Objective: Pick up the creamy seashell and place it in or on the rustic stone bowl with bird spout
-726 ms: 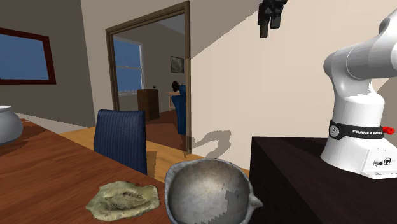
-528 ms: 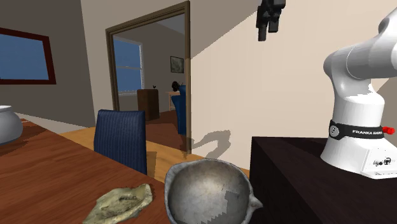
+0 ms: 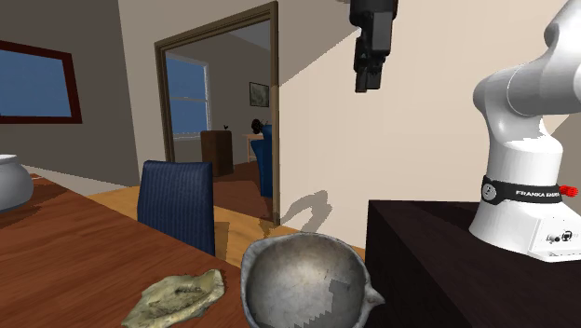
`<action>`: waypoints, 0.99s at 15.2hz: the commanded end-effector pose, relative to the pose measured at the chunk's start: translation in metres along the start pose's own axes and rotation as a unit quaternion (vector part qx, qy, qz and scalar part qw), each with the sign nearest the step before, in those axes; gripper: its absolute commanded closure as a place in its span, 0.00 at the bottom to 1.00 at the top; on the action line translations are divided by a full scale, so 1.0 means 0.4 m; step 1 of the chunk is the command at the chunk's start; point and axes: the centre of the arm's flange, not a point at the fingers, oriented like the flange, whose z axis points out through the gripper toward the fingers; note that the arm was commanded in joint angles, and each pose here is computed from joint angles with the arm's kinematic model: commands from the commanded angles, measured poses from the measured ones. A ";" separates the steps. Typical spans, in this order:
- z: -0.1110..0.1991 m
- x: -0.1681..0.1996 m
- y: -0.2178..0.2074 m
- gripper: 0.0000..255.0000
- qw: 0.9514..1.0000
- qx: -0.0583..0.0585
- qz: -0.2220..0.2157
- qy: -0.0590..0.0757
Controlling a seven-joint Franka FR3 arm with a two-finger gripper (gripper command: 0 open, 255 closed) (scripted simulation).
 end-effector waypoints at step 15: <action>0.359 0.250 -0.294 0.00 0.999 -0.035 0.006 0.034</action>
